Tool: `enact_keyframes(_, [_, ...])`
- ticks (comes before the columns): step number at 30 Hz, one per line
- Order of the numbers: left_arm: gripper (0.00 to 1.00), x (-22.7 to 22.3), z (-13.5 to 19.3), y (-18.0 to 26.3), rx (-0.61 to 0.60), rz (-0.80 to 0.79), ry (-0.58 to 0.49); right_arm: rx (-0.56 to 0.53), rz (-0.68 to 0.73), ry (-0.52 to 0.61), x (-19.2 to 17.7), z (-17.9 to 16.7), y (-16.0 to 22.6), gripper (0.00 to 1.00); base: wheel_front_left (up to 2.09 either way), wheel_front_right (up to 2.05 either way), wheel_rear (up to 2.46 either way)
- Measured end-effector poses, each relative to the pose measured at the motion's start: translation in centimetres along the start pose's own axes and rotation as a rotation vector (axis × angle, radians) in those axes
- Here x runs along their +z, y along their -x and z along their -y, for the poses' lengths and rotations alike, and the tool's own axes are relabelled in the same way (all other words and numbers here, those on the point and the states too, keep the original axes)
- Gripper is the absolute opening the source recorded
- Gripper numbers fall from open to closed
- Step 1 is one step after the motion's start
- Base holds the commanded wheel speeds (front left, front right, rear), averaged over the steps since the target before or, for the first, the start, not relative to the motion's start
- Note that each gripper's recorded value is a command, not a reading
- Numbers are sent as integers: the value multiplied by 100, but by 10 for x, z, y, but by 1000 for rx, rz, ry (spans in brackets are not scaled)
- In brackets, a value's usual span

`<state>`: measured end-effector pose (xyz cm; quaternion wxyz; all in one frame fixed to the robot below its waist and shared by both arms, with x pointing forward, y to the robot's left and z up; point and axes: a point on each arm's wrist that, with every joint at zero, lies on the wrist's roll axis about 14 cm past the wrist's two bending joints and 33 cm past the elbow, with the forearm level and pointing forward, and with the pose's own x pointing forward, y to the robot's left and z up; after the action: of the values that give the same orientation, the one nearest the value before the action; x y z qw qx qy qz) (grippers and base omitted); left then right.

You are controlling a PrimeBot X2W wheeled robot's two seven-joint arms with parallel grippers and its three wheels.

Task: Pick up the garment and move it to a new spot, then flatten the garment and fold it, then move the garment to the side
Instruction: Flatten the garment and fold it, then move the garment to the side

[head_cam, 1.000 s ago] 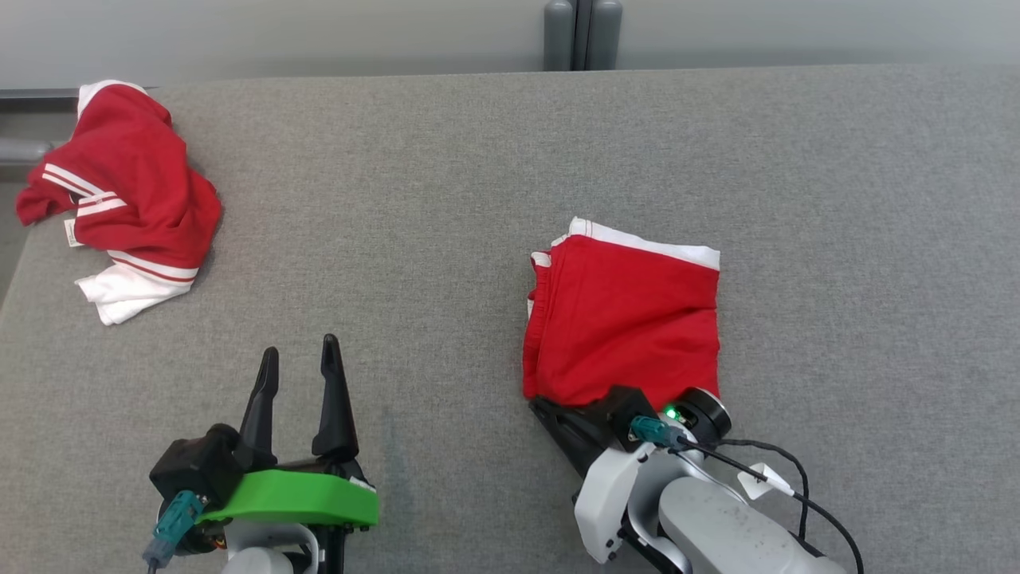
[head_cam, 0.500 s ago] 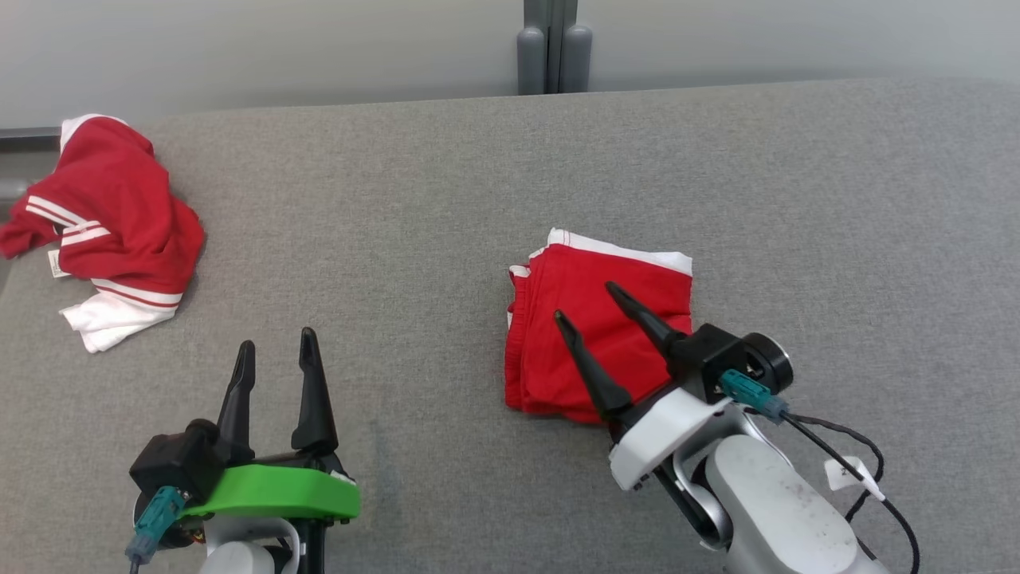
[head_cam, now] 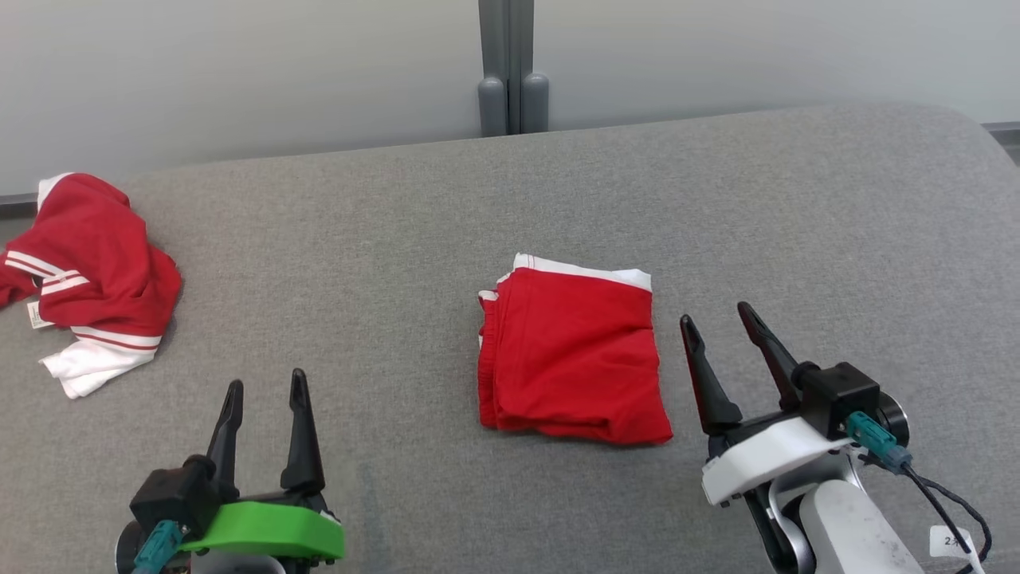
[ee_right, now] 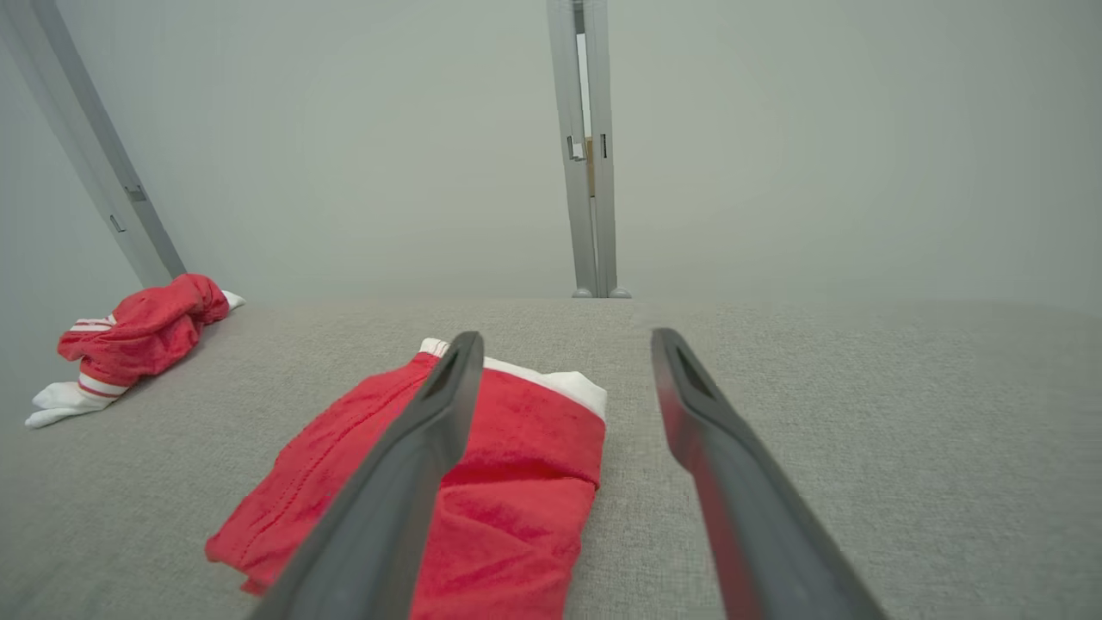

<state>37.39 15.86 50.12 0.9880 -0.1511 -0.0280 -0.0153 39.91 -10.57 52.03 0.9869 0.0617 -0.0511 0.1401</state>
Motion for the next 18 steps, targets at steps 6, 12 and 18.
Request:
enact_keyframes(6, [100,-5,-1,10,-2,-16,-31,-62,4,-14,1,15,19,100,0,0,0])
enact_keyframes(12, [100,-8,-3,14,2,-27,-37,-70,1,-13,1,17,24,100,0,0,0])
enact_keyframes(18, [100,-11,-4,17,5,-35,-37,-75,0,-13,0,18,25,100,0,0,0])
